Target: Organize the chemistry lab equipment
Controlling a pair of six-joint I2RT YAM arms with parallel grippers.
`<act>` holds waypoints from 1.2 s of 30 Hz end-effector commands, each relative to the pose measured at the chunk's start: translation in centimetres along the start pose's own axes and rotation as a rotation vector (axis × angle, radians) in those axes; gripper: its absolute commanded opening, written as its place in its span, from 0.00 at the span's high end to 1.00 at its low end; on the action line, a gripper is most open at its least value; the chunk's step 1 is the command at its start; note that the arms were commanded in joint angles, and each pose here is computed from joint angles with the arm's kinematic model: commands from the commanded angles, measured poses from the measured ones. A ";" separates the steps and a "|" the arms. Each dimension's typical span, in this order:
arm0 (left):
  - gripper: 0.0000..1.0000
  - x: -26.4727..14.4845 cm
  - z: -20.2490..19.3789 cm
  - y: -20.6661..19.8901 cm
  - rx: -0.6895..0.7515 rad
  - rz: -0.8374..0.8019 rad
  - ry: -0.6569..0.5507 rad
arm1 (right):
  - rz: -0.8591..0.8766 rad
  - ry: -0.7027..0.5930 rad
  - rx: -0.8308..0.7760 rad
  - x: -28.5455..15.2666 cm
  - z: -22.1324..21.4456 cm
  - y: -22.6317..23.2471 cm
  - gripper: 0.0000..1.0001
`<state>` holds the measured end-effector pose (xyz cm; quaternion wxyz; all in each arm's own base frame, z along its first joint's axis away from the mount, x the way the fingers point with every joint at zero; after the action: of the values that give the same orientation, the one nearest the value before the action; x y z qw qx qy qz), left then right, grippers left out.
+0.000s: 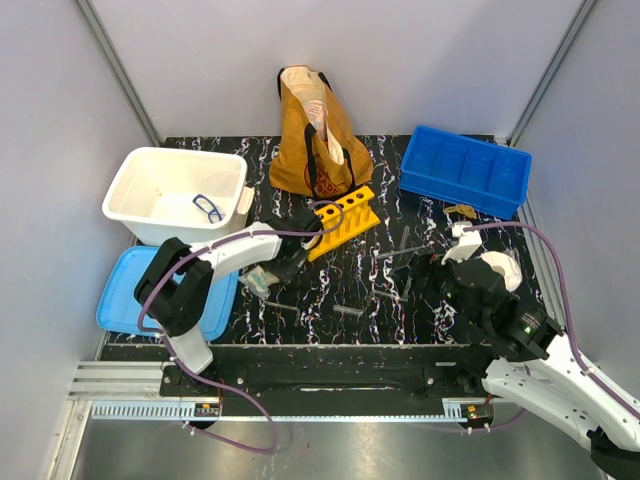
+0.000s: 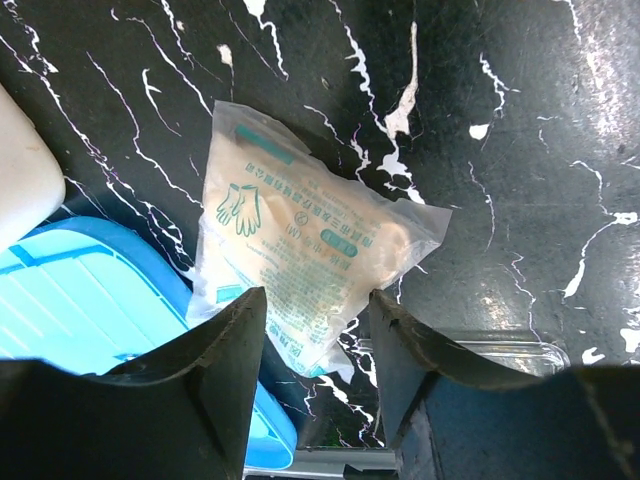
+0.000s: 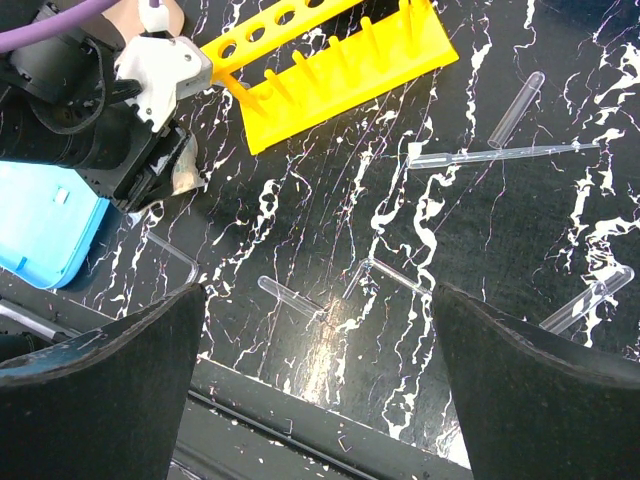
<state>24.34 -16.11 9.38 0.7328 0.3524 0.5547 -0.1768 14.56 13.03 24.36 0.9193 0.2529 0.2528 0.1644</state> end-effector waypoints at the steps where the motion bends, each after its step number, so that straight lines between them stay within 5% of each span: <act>1: 0.52 0.1 0.2 0.2 -0.009 0.019 0.008 | 0.000 -0.050 0.000 0.0 0.8 0.1 0.00; 10: 0.86 -0.4 0.4 0.6 -0.030 0.048 -0.001 | 0.004 -0.047 0.002 -0.1 0.8 0.1 0.00; 16: 0.99 -2.4 1.0 1.2 -0.080 0.047 -0.089 | 0.004 -0.043 0.007 0.0 0.7 0.1 0.00; 26: 1.00 -13.5 3.0 4.2 -0.324 0.014 -0.469 | -0.011 -0.036 -0.014 0.3 0.6 0.0 0.00; 31: 1.00 -20.6 2.2 9.3 -0.498 0.125 -0.680 | -0.007 -0.033 -0.013 0.4 0.7 0.2 0.00; 36: 1.00 -23.1 0.0 16.6 -0.710 0.290 -0.728 | 0.014 -0.027 -0.001 0.6 0.5 0.5 0.00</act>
<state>25.81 -12.24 33.54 0.9532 0.1059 0.2701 -0.0854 14.70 13.18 23.98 0.9200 0.2450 0.2592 0.1625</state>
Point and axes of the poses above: each gripper's point midway between its finger pads, its own x axis out along the fingers, its own y axis along the line the jaws close on, z = x × y, the point moved 5 cm from there along -x, back along the fingers, and after that the axes turned 12 degrees about x, right-handed, at the moved point
